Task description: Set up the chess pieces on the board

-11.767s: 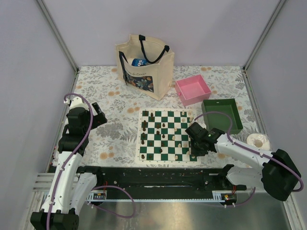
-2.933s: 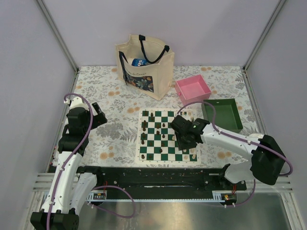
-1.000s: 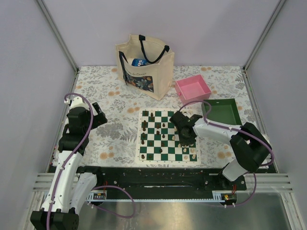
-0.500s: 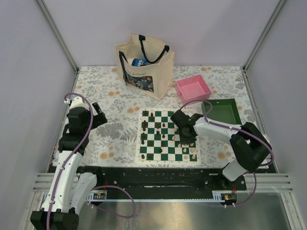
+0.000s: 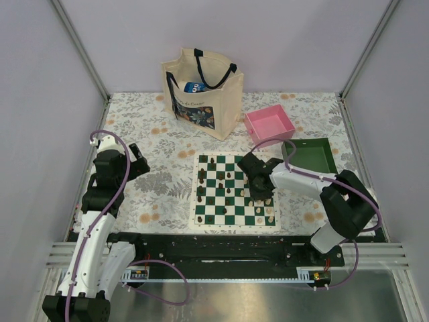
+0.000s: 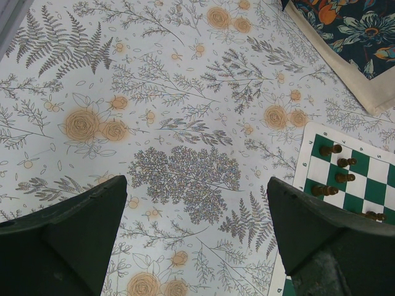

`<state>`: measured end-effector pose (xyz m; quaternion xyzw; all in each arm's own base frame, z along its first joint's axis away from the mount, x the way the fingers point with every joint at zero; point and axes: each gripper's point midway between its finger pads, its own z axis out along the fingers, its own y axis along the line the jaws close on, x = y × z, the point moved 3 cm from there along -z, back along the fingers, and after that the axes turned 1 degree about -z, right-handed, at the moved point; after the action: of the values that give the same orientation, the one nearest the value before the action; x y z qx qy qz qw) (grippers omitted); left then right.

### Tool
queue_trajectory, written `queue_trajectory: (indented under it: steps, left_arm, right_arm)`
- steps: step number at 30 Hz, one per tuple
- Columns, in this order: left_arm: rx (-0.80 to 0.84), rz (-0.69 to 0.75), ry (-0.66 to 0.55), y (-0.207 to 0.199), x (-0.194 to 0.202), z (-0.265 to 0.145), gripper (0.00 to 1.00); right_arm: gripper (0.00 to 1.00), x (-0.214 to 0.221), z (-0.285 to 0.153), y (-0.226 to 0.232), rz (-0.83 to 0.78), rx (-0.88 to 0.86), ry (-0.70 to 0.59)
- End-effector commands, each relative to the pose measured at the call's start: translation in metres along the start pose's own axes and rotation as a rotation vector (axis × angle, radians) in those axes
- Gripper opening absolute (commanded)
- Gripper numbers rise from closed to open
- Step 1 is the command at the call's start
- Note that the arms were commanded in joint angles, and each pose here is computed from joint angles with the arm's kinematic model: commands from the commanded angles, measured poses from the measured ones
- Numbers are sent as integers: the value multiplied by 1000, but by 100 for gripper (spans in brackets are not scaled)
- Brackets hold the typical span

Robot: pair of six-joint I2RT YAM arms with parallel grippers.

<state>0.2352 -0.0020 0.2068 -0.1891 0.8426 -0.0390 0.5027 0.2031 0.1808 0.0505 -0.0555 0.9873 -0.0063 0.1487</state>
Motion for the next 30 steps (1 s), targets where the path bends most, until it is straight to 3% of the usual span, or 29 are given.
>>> queue_trajectory:
  steps: [1, 11, 30]
  left_arm:
    - [18, -16, -59, -4, -16, -2, 99]
    - [18, -17, -68, -4, -17, -4, 99]
    - [21, -18, -63, -5, -17, -3, 99]
  right_arm:
    - [38, -28, -24, 7, 4, -50, -102]
    - [40, -38, -52, 17, -51, -141, -132]
    - [41, -7, -19, 34, -43, -191, 17]
